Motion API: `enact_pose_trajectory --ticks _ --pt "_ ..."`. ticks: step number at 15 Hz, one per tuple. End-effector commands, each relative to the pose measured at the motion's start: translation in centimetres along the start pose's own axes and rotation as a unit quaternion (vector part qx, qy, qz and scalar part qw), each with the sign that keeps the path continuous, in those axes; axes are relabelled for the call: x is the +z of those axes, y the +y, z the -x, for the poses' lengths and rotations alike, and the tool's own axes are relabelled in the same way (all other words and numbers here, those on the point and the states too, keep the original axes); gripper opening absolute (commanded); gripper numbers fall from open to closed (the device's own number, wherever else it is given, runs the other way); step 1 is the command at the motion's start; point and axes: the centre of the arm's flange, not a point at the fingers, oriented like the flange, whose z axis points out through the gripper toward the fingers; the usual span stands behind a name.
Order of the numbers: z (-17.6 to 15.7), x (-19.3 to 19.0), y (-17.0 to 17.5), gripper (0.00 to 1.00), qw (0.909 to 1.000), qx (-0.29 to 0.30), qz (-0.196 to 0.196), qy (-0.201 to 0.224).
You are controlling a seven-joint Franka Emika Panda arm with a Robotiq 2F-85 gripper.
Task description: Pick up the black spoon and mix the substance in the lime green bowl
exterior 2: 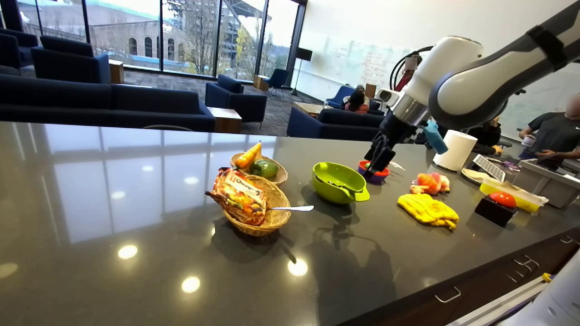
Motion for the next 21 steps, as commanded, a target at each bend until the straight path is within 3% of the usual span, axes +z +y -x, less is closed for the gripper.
enact_pose_trajectory --ticks 1,9,21 --pt "1.3 0.4 -1.7 1.00 0.9996 -0.026 -0.002 0.007" --pt "2.1 2.9 -3.3 1.00 0.9971 -0.076 0.004 0.001" --pt "5.5 7.6 -3.3 1.00 0.9870 -0.138 0.071 -0.043"
